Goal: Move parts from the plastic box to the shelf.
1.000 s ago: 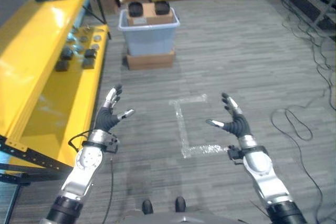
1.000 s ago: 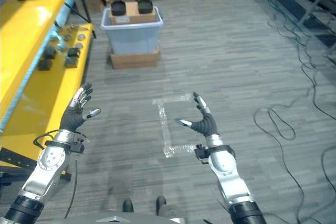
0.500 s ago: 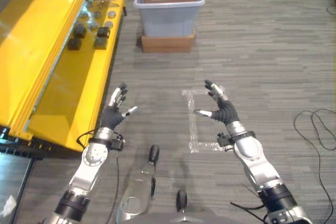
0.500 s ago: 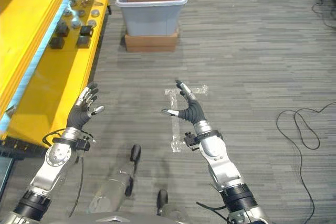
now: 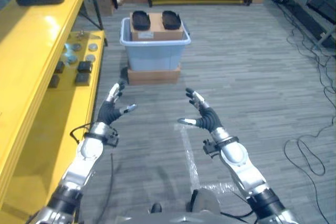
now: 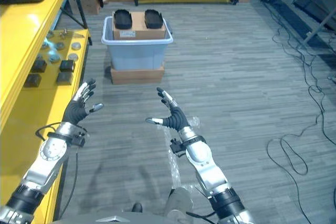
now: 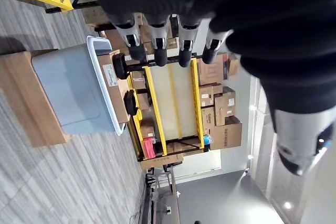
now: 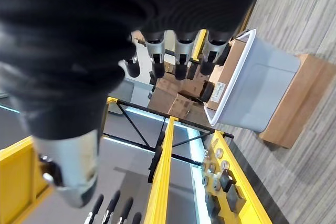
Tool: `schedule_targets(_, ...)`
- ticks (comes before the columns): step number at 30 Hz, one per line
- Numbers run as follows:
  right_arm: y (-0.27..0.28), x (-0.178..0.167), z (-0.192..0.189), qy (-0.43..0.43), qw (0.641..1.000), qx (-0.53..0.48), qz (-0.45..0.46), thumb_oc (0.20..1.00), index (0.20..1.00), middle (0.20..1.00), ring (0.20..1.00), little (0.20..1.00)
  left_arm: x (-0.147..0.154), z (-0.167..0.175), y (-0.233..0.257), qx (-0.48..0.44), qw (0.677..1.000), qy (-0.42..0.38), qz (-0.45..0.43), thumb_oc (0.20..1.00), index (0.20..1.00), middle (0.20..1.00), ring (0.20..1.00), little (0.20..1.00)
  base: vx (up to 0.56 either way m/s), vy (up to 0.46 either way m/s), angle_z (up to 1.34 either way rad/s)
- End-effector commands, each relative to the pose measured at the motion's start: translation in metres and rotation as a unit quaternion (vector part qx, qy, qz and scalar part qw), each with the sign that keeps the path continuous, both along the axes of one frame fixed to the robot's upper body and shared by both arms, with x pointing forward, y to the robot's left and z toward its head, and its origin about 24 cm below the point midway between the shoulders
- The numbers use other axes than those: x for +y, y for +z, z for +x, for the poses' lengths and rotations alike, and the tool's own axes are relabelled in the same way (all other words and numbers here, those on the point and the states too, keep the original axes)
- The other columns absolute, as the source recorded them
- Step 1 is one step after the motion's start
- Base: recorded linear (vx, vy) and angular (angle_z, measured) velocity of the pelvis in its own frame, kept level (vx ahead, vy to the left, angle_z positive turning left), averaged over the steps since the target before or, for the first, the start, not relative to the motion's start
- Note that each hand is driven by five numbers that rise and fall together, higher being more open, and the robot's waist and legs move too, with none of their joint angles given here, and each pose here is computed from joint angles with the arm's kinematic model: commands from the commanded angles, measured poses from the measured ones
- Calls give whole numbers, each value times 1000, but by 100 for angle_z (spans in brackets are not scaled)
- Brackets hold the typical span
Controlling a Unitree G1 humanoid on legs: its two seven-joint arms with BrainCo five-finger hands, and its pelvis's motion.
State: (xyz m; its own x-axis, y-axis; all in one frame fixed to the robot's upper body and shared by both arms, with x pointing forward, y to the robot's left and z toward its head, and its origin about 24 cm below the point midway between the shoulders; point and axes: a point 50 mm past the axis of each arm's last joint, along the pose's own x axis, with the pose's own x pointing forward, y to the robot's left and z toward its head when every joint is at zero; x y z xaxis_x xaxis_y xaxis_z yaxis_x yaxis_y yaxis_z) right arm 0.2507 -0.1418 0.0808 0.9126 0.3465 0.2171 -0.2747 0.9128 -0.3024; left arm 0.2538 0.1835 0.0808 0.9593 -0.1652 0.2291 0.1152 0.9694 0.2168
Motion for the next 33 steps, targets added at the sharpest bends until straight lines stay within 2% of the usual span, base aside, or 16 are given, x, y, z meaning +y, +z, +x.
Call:
schedule_targets(1,14,-4,6,3,999,-28,33,1000,1000,1000,1000,1000,-6,-6,11,-36,999,-26,10,1000,1000,1000,1000,1000,295,-79,-29)
schedule_targets(9,-2,-22,-4,-11,1000,2,2,1000,1000,1000,1000,1000,-25,-2,-1,-10,998,-56,-18,1000,1000,1000,1000,1000,393,-229,49)
schedule_targets(19,-5,-38,-2,-28,999,19,-30,1000,1000,1000,1000,1000,-10,-15,-17,30,998,-27,-47,1000,1000,1000,1000,1000,276,-155,13)
schedule_targets(26,-6,-23,3,-12,999,10,-44,1000,1000,1000,1000,1000,-6,-21,-23,45,998,-24,-33,1000,1000,1000,1000,1000,364,53,-31)
schedule_targets(33,-14,-9,-2,2,999,28,-16,1000,1000,1000,1000,1000,-8,-14,-14,33,998,-43,-3,1000,1000,1000,1000,1000,231,132,-39)
